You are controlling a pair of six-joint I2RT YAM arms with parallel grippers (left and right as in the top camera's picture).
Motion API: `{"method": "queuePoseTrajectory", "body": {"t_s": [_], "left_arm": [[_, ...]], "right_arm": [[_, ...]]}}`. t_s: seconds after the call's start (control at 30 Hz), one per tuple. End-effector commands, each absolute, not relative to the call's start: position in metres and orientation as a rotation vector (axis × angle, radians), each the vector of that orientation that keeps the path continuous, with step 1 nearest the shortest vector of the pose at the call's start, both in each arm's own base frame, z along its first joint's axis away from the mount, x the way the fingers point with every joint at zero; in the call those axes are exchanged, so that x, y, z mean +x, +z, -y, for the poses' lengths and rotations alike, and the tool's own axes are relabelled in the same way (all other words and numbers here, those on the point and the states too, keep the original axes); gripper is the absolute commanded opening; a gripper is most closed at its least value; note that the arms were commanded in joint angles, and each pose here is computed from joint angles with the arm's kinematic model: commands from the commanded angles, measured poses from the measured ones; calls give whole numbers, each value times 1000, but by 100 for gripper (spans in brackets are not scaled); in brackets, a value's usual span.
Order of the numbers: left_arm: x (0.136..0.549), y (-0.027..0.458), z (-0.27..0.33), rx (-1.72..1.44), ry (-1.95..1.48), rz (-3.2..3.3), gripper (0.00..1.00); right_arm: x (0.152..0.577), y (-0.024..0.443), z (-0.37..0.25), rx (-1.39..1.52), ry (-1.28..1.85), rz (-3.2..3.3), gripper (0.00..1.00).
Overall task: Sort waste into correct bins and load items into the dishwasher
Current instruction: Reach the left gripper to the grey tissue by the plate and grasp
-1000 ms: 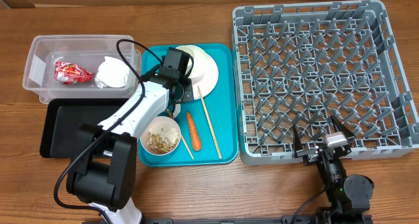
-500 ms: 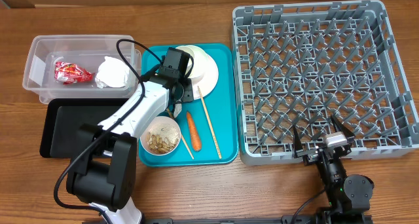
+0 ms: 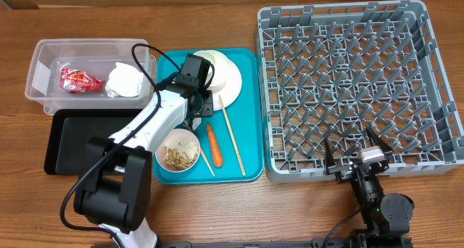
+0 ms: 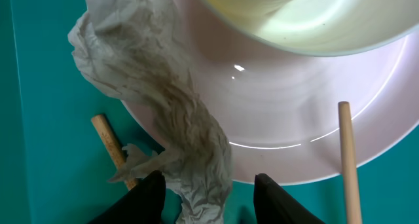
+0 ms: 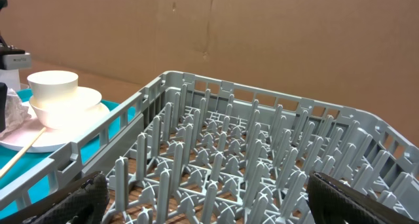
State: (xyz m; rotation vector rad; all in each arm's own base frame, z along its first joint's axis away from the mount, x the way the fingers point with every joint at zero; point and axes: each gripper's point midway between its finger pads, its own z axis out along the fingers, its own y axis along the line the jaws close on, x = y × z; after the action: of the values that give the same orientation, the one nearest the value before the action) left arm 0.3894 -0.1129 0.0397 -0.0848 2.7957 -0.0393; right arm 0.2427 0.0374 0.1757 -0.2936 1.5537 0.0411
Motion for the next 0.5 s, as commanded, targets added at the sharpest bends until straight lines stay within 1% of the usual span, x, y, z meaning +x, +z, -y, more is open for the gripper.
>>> {"method": "queuePoseTrajectory", "body": {"t_s": [0.0,0.07,0.2,0.37,0.47], "left_arm": [[388,29,110,-65,-5,-2817,47],[388,29,110,-66,-5,-2819,48],[388,28,109,-70,-2,-2822,47],[388,24,108,-76,-9,-2831,43],[388,23,105,-91,-22,-2839,31]], "right_arm": [[243,174,-37,-286,45,-1552,100],[243,174,-37,-286,45,-1552,100],[243,174,-37,-286,45,-1552,100],[243,174,-37,-286,45,-1552,100],[243,174,-37,-286,45,-1552,100]]}}
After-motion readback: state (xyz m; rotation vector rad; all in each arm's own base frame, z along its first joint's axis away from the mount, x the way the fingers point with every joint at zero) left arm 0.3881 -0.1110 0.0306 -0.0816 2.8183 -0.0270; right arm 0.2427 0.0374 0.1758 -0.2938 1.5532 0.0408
